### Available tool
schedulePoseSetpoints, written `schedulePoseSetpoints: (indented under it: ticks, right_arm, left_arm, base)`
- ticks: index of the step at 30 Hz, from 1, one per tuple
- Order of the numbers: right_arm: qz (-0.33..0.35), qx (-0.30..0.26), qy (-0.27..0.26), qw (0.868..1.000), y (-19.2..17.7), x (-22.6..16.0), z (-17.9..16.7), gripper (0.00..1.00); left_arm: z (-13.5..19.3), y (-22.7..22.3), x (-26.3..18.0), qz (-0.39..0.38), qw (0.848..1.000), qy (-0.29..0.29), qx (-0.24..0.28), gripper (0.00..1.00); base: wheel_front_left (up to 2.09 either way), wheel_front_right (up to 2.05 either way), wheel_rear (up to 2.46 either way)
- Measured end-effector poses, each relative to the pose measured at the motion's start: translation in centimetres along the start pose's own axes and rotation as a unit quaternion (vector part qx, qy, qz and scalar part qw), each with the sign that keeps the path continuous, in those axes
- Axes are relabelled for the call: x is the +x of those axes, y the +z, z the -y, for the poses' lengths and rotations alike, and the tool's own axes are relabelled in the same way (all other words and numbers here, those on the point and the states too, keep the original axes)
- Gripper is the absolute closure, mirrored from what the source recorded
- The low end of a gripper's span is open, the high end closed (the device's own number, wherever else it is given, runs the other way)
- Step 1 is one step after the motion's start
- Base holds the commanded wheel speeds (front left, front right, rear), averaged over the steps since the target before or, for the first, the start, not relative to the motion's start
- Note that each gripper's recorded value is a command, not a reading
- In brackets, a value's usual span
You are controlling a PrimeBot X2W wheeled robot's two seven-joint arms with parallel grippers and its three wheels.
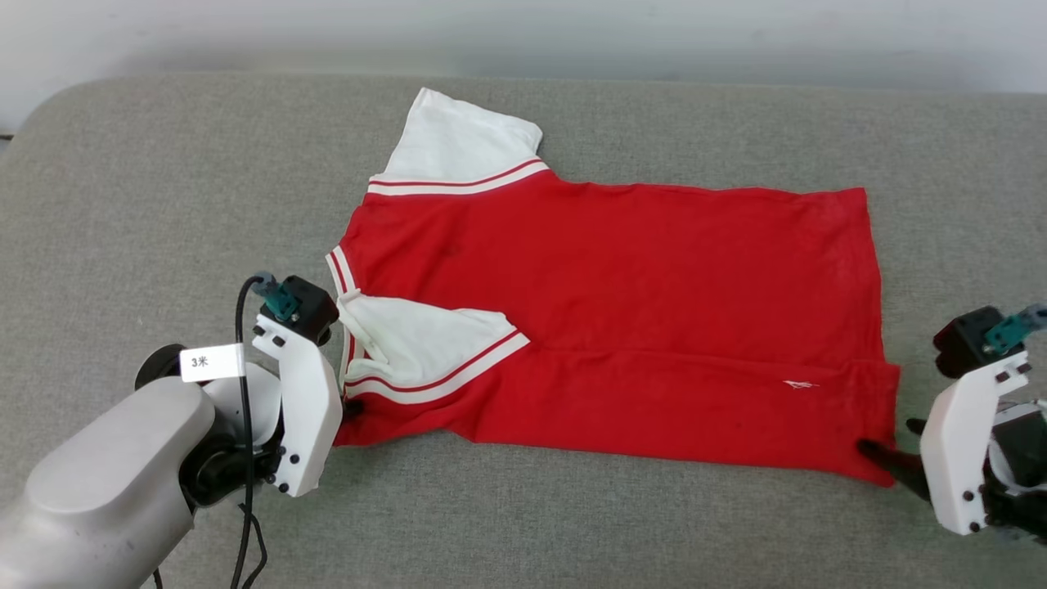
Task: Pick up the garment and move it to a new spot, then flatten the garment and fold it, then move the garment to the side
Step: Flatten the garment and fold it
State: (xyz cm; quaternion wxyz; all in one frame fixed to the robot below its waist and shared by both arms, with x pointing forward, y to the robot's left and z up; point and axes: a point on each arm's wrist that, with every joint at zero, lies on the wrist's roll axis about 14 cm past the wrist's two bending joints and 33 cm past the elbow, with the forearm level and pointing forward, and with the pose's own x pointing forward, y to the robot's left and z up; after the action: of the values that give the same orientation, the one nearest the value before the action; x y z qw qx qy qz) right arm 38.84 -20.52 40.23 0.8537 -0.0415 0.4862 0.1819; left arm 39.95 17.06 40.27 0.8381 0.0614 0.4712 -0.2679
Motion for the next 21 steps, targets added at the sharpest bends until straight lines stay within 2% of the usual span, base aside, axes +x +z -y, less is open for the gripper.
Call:
schedulePoseSetpoints:
  ticks: [8, 13, 14, 15, 21]
  right_arm:
    - [-0.042, 0.016, 0.016, 0.999, -2.5, 3.4, -1.2, 0.0]
    - [-0.044, 0.017, 0.017, 0.999, -3.2, 4.2, -1.2, 0.0]
    - [-0.039, 0.019, 0.017, 0.999, -3.1, 4.2, -1.1, 0.25]
    - [-0.021, 0.02, 0.016, 0.999, -2.6, 4.1, -0.9, 1.0]
    - [0.021, 0.027, 0.017, 0.999, -1.3, 2.8, -0.7, 1.0]
  left_arm:
    - [-0.5, -0.1, 0.6, -0.001, 1.0, 0.001, 0.0, 1.0]
    - [-0.7, -0.3, 0.9, -0.002, 1.0, 0.001, 0.0, 1.0]
    - [-0.7, -0.3, 0.9, -0.003, 1.0, 0.001, 0.001, 1.0]
    - [-0.8, -0.2, 0.9, 0.0, 1.0, 0.001, 0.0, 1.0]
    - [-0.8, 0.2, -0.1, 0.016, 1.0, 0.007, -0.001, 1.0]
  base:
    - [0.0, 0.0, 0.0]
    - [0.0, 0.0, 0.0]
    - [0.0, 0.0, 0.0]
    - [0.0, 0.0, 0.0]
    - [0.0, 0.0, 0.0]
